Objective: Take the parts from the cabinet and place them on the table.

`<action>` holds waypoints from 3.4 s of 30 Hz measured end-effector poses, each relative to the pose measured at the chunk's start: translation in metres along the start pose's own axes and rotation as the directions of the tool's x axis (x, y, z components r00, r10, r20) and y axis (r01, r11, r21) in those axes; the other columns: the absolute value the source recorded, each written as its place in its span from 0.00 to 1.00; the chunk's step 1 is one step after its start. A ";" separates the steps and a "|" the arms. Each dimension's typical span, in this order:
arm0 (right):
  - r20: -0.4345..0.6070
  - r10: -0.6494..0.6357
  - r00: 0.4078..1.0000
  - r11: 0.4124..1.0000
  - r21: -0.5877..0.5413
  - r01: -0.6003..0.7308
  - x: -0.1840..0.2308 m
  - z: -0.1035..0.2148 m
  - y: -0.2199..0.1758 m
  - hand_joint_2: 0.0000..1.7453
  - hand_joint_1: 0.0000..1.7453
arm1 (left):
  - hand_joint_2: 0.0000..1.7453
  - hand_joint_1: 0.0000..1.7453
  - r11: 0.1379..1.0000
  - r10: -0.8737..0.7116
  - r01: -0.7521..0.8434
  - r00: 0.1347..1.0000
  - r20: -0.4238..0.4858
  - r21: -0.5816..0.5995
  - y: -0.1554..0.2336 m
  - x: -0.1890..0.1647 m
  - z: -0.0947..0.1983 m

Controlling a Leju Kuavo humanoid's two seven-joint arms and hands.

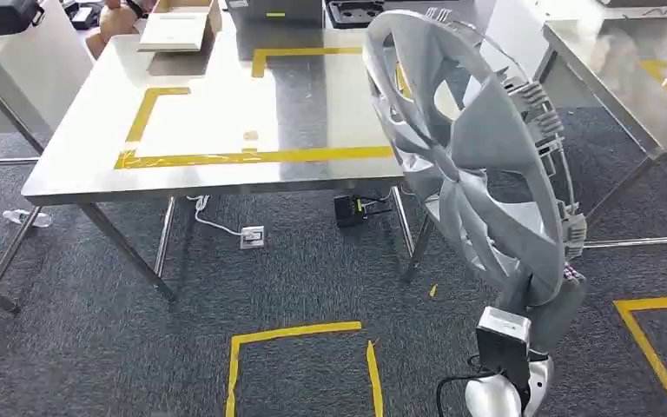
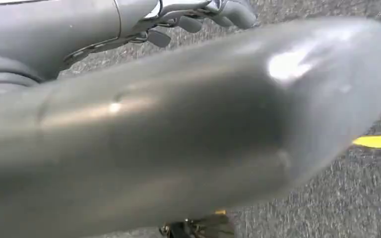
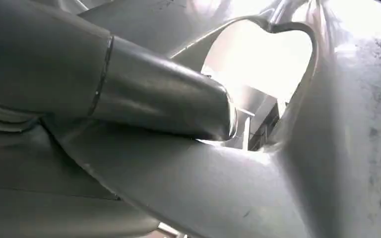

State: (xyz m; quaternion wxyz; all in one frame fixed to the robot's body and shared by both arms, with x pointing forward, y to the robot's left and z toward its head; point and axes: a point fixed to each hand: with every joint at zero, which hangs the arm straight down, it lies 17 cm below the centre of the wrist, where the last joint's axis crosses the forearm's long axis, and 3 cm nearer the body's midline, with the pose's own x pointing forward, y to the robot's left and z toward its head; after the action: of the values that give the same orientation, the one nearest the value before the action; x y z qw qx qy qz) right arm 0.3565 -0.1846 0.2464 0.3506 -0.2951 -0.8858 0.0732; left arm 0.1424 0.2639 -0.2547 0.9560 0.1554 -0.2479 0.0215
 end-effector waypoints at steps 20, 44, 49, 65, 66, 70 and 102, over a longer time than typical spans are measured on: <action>-0.011 0.005 1.000 1.000 0.019 -0.005 0.003 -0.003 0.006 0.00 1.00 | 0.00 0.00 1.000 0.011 -0.011 1.000 -0.015 -0.001 -0.001 -0.004 0.001; 0.048 0.078 0.996 0.960 0.268 -0.088 0.014 0.002 0.056 0.00 1.00 | 0.00 0.00 1.000 0.020 -0.021 1.000 -0.021 -0.022 -0.010 -0.009 0.006; 0.117 0.137 0.984 0.932 0.321 -0.168 0.014 -0.001 0.067 0.00 1.00 | 0.00 0.00 0.999 0.025 -0.025 1.000 -0.005 -0.030 -0.013 -0.004 0.006; 0.314 0.329 0.891 0.727 0.518 -0.451 -0.042 -0.021 0.138 0.00 1.00 | 0.00 0.00 0.999 0.006 -0.005 1.000 0.023 -0.047 -0.018 0.004 0.006; 0.325 0.348 0.879 0.707 0.525 -0.474 -0.048 -0.022 0.142 0.00 1.00 | 0.00 0.00 0.999 0.006 -0.005 1.000 0.026 -0.051 -0.019 0.006 0.006; 0.387 0.439 0.810 0.594 0.551 -0.586 -0.086 -0.014 0.157 0.00 1.00 | 0.00 0.00 0.997 0.010 -0.008 0.999 0.032 -0.078 -0.025 0.008 0.007; 0.745 0.457 0.486 0.170 0.464 -0.870 -0.175 0.066 0.181 0.00 0.00 | 0.00 0.00 1.000 -0.010 0.009 1.000 -0.015 -0.026 -0.014 -0.003 0.006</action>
State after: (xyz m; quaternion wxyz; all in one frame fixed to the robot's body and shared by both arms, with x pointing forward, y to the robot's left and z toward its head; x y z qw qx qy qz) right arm 0.4991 -0.1324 0.0355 0.1581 -0.4407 -0.5591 0.6842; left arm 0.1391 0.2486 -0.2556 0.9598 0.1442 -0.2402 0.0150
